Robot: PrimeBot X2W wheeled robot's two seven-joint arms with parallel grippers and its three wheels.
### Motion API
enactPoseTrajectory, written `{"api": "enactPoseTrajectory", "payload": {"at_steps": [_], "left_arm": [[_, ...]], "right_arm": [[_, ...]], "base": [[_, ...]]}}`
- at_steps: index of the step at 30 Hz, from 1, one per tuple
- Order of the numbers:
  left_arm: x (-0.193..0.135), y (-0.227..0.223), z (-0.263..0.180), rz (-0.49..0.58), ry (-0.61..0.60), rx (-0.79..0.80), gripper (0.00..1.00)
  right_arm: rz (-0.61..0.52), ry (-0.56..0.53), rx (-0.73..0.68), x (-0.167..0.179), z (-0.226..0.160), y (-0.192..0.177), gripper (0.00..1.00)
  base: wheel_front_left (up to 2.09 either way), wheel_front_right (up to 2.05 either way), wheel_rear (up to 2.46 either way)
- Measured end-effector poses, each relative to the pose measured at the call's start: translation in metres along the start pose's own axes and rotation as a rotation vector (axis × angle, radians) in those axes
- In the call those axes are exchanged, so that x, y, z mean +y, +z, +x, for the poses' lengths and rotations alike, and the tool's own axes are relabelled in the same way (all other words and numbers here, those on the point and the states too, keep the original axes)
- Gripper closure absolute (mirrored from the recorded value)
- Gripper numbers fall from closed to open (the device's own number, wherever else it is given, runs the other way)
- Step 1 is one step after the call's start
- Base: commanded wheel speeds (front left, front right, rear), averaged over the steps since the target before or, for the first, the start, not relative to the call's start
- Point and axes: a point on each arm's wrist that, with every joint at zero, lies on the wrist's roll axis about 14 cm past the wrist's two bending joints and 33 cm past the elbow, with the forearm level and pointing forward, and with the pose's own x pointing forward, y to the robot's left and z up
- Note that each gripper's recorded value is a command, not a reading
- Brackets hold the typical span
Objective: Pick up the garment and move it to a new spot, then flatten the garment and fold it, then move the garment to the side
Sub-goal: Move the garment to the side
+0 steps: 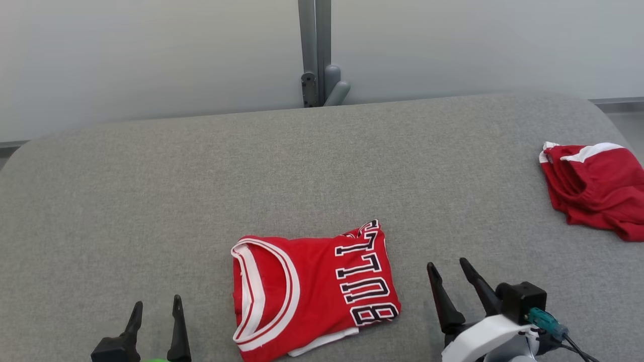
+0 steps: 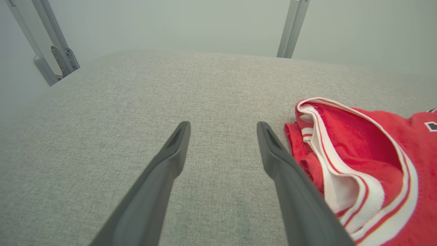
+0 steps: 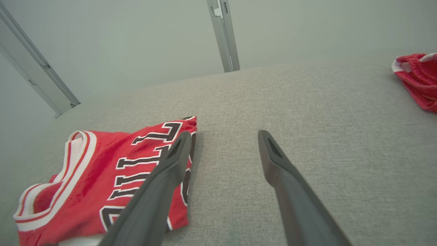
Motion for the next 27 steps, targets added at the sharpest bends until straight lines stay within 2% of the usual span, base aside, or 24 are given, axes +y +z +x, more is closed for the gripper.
{"api": "enactPoseTrajectory", "payload": {"at_steps": [10,18,19,20,21,24,27], "left_arm": [[-0.008,-0.013,0.014,-0.017,-0.017,0.047,0.0],[0.008,-0.021,0.016,-0.012,0.032,0.077,0.0],[0.01,-0.022,0.016,-0.01,0.038,0.079,0.0],[0.012,-0.023,0.015,-0.006,0.044,0.082,0.0],[0.014,-0.024,0.015,-0.006,0.05,0.084,0.0],[0.015,-0.023,0.016,-0.003,0.051,0.084,0.0],[0.006,-0.023,0.022,0.002,0.02,0.082,0.0]], "right_arm": [[0.044,0.153,0.16,0.044,0.046,-0.043,0.0],[0.055,0.188,0.343,0.053,0.061,-0.094,0.0],[0.057,0.196,0.351,0.056,0.064,-0.096,0.53],[0.063,0.2,0.354,0.058,0.066,-0.097,0.53],[0.062,0.204,0.363,0.059,0.068,-0.1,1.0],[0.066,0.197,0.365,0.057,0.07,-0.101,1.0],[0.044,0.136,0.302,0.034,0.08,-0.081,1.0]], "base": [[0.0,0.0,0.0],[0.0,0.0,0.0],[0.0,0.0,0.0],[0.0,0.0,0.0],[0.0,0.0,0.0],[0.0,0.0,0.0],[0.0,0.0,0.0]]}}
